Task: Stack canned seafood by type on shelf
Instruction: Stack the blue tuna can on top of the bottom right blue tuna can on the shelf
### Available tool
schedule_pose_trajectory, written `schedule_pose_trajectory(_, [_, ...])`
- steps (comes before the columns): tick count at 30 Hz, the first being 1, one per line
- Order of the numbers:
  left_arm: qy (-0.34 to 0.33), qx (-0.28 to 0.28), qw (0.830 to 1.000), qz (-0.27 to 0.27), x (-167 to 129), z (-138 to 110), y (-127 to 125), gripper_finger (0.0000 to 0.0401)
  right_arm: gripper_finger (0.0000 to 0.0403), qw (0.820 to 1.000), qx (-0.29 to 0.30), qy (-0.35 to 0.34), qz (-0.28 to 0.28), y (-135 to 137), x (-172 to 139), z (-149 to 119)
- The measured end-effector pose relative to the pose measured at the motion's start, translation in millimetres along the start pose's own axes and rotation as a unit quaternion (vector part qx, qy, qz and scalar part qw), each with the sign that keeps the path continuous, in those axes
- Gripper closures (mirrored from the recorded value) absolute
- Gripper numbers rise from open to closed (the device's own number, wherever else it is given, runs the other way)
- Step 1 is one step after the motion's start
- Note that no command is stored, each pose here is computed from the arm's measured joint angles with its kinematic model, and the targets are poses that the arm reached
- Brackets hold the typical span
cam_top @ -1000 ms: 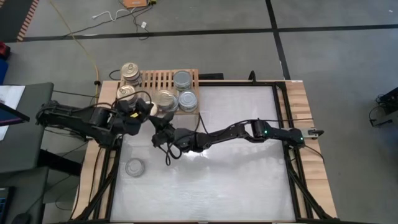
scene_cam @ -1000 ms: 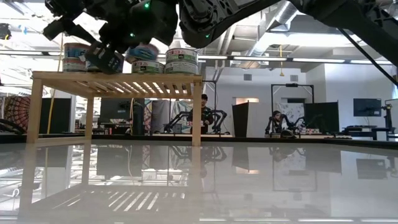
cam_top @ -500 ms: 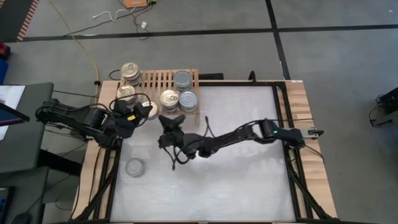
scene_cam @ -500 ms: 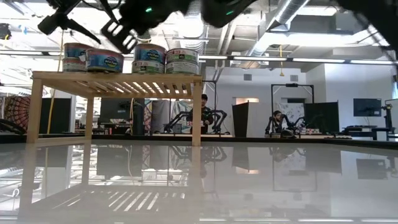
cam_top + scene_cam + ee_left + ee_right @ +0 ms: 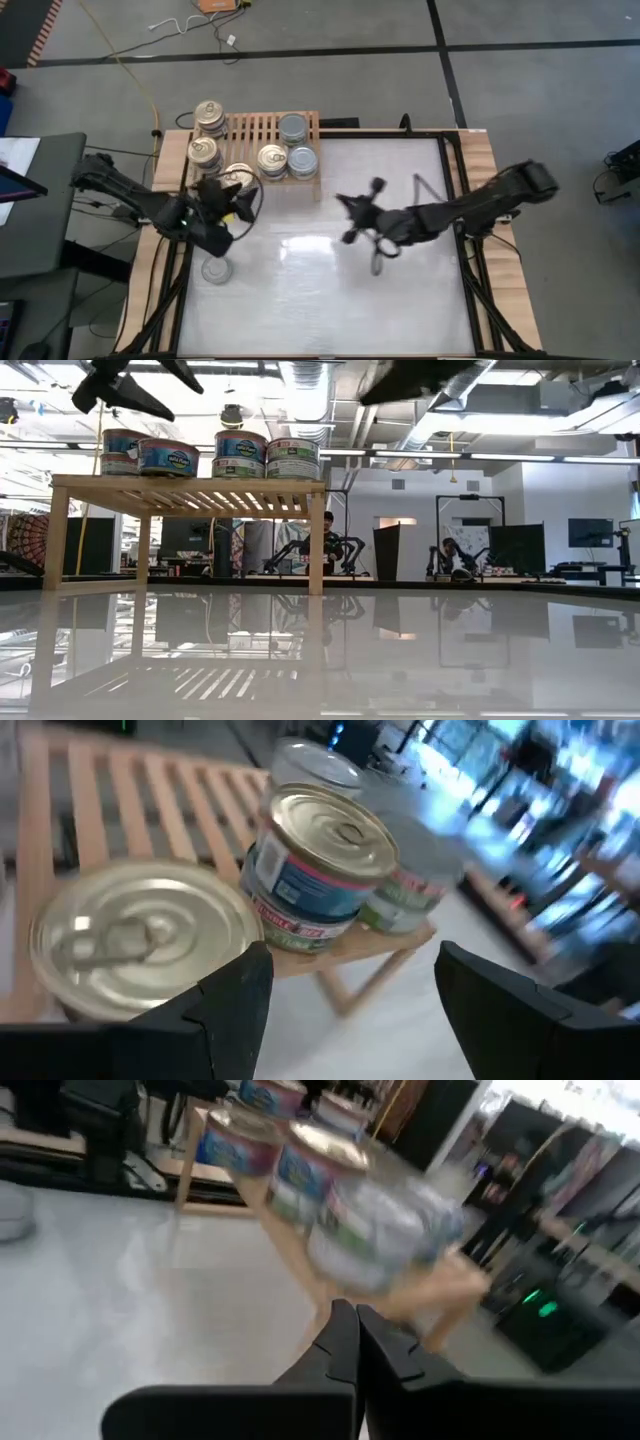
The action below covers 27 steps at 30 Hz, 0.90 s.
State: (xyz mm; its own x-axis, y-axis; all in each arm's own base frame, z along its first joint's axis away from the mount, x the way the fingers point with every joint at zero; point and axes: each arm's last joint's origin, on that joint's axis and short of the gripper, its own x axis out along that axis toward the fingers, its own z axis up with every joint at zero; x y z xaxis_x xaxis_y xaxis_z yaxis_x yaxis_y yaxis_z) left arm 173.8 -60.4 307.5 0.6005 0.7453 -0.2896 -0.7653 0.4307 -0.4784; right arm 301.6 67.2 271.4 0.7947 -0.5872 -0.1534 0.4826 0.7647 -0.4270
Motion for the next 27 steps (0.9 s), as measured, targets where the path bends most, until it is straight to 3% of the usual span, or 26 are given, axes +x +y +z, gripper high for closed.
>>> schedule_pose_trajectory(4, [-0.005,0.157,0.988,0.013,6,-21,-9,0.0133,0.0378,0.997,0.068,0.026,0.030,-13,-31,-36])
schedule_pose_trajectory(7, [0.015,0.210,0.977,0.017,12,-37,-15,0.0133,0.0377,0.992,0.102,0.048,0.048,-14,-45,-67])
schedule_pose_trajectory(16, [0.046,0.220,0.974,0.029,26,-71,-26,0.0133,0.0376,0.976,0.186,0.094,0.060,-8,-55,-114])
schedule_pose_trajectory(27, [0.020,0.217,0.976,-0.028,10,-88,-41,0.0133,0.0376,0.975,0.151,0.141,0.076,6,-48,-133])
